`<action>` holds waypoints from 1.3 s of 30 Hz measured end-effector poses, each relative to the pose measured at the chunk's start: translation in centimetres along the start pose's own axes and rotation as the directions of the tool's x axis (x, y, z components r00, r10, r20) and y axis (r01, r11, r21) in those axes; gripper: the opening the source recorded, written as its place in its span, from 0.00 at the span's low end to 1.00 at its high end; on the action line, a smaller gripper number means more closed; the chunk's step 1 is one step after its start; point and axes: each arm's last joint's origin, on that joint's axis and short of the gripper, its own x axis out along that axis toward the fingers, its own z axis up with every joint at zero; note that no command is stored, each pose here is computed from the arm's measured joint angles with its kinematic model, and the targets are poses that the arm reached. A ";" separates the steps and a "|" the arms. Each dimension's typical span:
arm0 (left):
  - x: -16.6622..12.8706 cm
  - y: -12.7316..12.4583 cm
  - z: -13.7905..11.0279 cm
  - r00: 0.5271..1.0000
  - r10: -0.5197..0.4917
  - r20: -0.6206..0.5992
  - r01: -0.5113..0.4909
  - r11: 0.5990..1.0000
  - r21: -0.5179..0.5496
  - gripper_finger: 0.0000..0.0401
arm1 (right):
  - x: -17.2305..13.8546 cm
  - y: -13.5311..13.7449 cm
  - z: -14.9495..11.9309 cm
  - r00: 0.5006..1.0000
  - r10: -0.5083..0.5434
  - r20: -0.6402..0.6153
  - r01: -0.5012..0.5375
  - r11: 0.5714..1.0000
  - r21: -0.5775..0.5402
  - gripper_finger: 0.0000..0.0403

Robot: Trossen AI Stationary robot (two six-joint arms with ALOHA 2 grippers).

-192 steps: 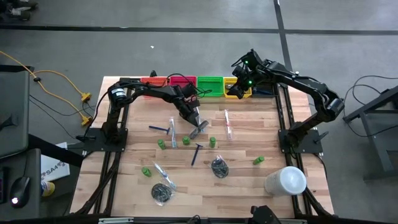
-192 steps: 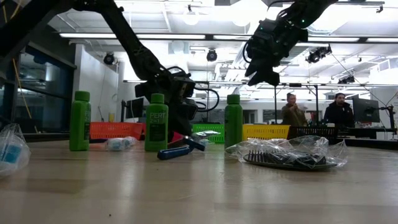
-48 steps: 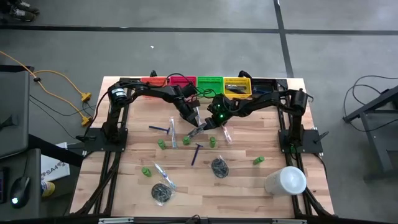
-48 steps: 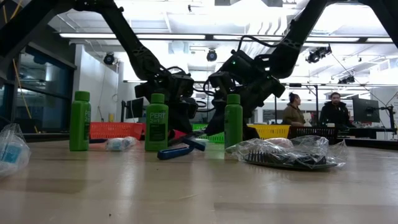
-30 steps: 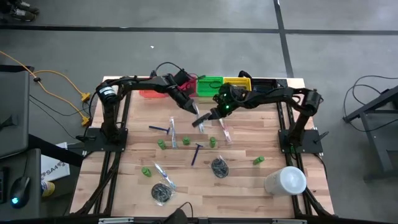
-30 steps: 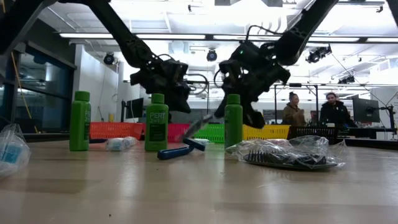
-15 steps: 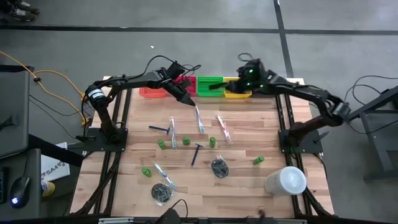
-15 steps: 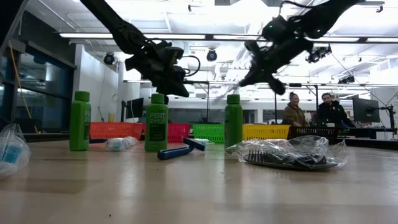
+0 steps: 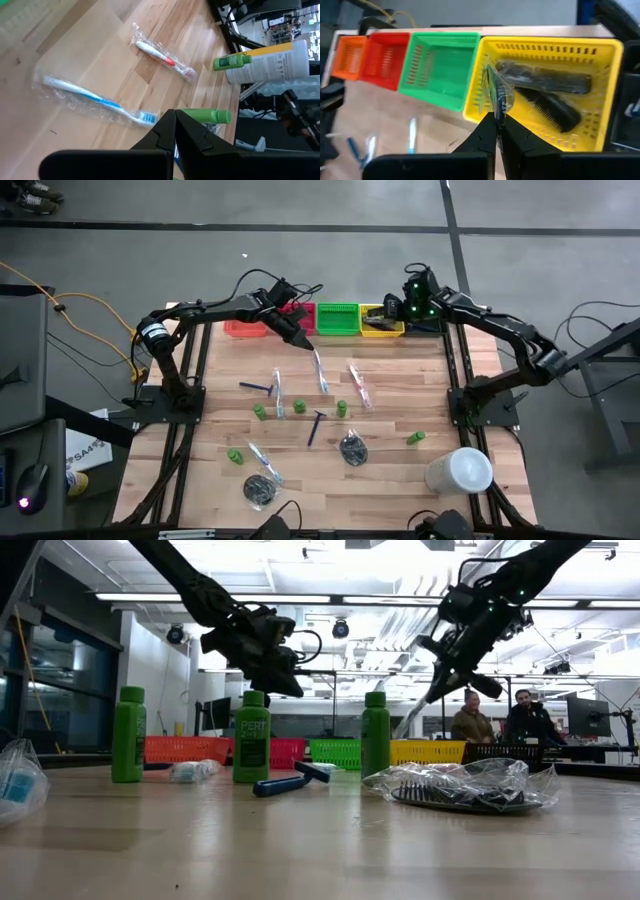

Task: Pick & Place Travel size toiletries
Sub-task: Put the black hair comb into the yellow bin, then put the blue razor into the black bin

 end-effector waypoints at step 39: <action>-3.8 0.6 -2.4 0.954 0.275 -0.122 -0.285 0.956 -0.075 0.02 | 1.4 -2.1 2.0 0.980 0.191 -0.050 -0.184 0.976 0.115 0.50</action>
